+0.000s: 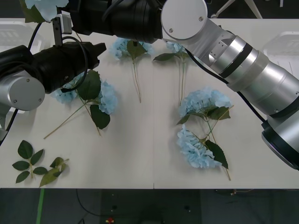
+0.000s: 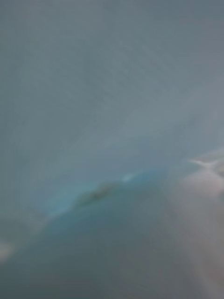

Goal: Place the red flowers into the right box and the blue flowers into the left box. If a person shows an open palm, hand one flower to the person first, then continue sorting.

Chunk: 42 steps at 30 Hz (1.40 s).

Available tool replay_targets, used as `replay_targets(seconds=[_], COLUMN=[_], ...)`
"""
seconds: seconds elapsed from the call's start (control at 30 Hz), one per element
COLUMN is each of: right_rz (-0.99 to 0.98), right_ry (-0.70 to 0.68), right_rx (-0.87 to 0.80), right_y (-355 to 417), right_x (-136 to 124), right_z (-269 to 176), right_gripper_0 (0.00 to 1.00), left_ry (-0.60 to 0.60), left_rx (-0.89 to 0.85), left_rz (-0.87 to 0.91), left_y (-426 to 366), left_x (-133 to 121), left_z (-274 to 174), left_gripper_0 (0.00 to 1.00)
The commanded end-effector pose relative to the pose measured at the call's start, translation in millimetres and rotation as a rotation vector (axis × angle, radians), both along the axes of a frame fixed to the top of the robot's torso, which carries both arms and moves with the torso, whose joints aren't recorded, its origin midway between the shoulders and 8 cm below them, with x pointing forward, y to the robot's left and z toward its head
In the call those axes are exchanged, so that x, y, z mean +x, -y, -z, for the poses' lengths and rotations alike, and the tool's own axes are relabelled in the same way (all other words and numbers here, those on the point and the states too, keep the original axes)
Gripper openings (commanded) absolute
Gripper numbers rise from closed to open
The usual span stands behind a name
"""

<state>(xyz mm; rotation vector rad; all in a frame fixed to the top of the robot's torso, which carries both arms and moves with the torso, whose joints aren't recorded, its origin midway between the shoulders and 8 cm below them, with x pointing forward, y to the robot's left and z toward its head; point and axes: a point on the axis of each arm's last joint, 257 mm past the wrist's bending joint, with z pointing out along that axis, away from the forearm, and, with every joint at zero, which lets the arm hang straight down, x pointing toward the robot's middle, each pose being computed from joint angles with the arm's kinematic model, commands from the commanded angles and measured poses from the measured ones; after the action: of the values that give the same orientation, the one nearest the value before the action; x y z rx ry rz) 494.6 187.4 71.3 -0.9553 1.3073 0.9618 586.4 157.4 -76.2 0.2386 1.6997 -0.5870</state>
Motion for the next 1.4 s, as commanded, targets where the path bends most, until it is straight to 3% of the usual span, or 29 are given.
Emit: replay_targets(seconds=[0.03, 0.33, 0.37, 0.43, 0.47, 0.57, 0.67, 0.9, 1.07, 1.4], right_rz=[-0.039, -0.027, -0.025, -0.024, -0.021, -0.017, -0.014, -0.006, -0.008, -0.010], right_ry=[0.028, 0.039, 0.042, 0.040, 0.042, 0.049, 0.048, 0.051, 0.026, -0.198], right_rx=[0.005, -0.005, -0.007, -0.007, -0.009, -0.013, -0.014, -0.018, -0.042, -0.165], right_y=[-19, -16, -16, -16, -15, -14, -13, -8, 4, 72], right_x=[-17, -13, -12, -11, -10, -9, -8, -5, 0, 14], right_z=[-23, -22, -22, -21, -21, -21, -21, -21, -20, 8], right_gripper_0=[0.00, 0.00, 0.05, 0.28, 0.47, 0.82, 1.00, 1.00, 1.00, 1.00], left_ry=[0.113, 0.134, 0.134, 0.136, 0.138, 0.143, 0.133, 0.045, -0.106, -0.391], left_rx=[0.036, 0.054, 0.055, 0.053, 0.056, 0.071, 0.087, 0.076, 0.048, 0.110], left_rz=[0.047, 0.038, 0.035, 0.029, 0.024, 0.007, -0.012, -0.094, -0.166, -0.382], left_y=[28, 25, 24, 21, 18, 3, -19, -100, -178, -336], left_x=[-3, -2, -2, -2, -3, -6, -12, -23, -36, -63], left_z=[-33, -35, -34, -32, -31, -26, -19, -10, -9, 8], left_gripper_0=[0.00, 0.00, 0.00, 0.00, 0.00, 0.00, 0.00, 0.00, 0.00, 0.00])
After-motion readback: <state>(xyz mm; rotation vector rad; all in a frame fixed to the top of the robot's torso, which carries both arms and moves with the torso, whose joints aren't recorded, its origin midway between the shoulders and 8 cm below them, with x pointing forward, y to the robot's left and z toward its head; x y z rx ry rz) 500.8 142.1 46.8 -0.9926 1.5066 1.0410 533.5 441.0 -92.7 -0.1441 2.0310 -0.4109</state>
